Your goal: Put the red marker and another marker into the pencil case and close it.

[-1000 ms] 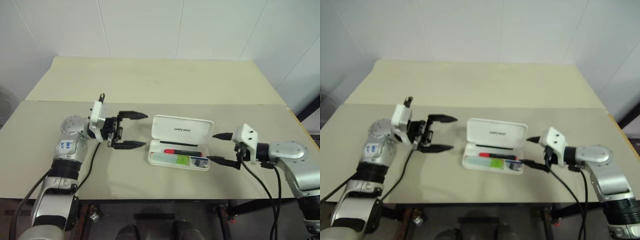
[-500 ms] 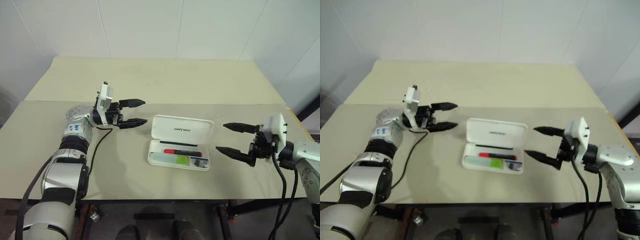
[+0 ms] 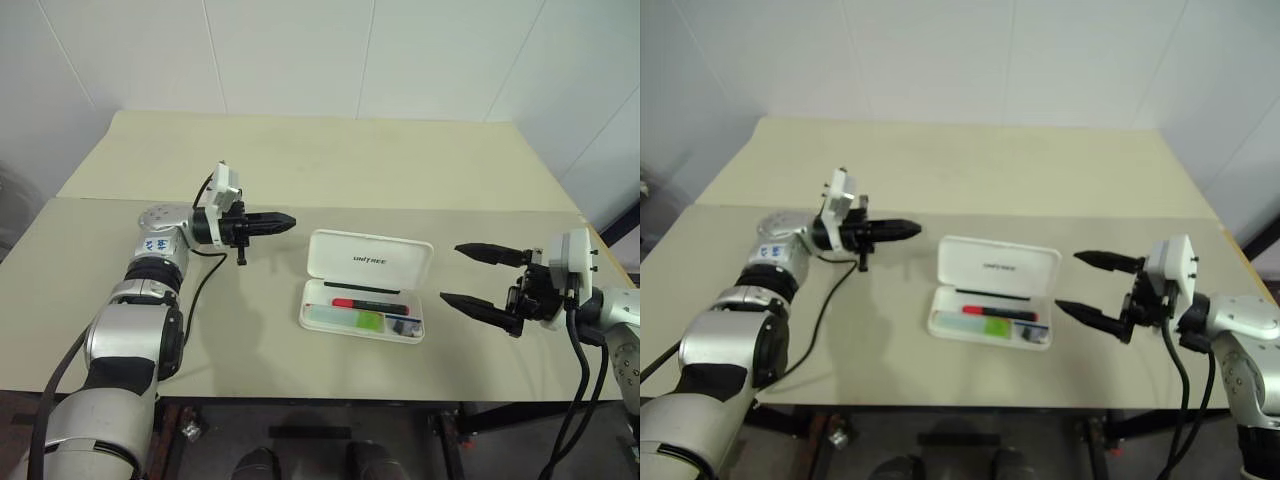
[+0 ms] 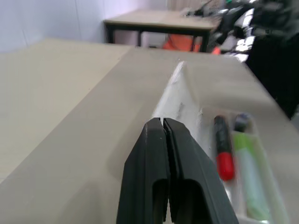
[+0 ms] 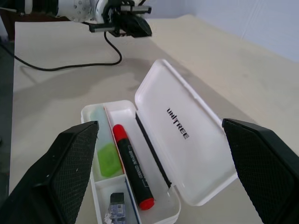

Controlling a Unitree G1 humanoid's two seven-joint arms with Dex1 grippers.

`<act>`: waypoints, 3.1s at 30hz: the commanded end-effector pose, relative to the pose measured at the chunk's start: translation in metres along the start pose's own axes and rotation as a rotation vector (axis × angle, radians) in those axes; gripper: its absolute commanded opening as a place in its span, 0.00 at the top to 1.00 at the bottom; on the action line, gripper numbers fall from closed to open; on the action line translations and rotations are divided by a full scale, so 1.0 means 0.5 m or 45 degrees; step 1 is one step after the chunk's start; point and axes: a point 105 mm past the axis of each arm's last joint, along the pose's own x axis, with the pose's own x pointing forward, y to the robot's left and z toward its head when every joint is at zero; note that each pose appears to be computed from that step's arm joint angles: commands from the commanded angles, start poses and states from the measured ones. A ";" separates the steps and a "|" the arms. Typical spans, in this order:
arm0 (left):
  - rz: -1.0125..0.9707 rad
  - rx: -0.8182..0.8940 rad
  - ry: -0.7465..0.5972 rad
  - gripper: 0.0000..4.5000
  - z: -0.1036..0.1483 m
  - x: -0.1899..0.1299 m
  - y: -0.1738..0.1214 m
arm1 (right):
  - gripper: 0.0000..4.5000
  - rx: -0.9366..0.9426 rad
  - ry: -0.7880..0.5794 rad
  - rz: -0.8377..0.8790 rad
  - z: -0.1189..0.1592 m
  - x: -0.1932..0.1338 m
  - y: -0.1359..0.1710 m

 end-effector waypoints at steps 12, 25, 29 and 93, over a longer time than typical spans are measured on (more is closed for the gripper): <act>0.268 0.051 0.250 0.99 -0.028 0.097 0.042 | 0.00 -0.046 -0.011 -0.070 0.016 -0.017 0.010; -0.415 0.066 0.273 0.99 0.020 0.106 -0.056 | 0.00 -0.028 -0.009 -0.054 0.016 -0.044 0.006; -0.540 0.120 0.307 0.99 0.025 0.113 -0.075 | 0.00 -0.032 -0.022 -0.046 0.017 -0.042 0.004; -0.478 0.444 -0.160 0.99 0.001 0.051 -0.127 | 0.00 -0.006 -0.071 0.148 0.000 -0.036 -0.038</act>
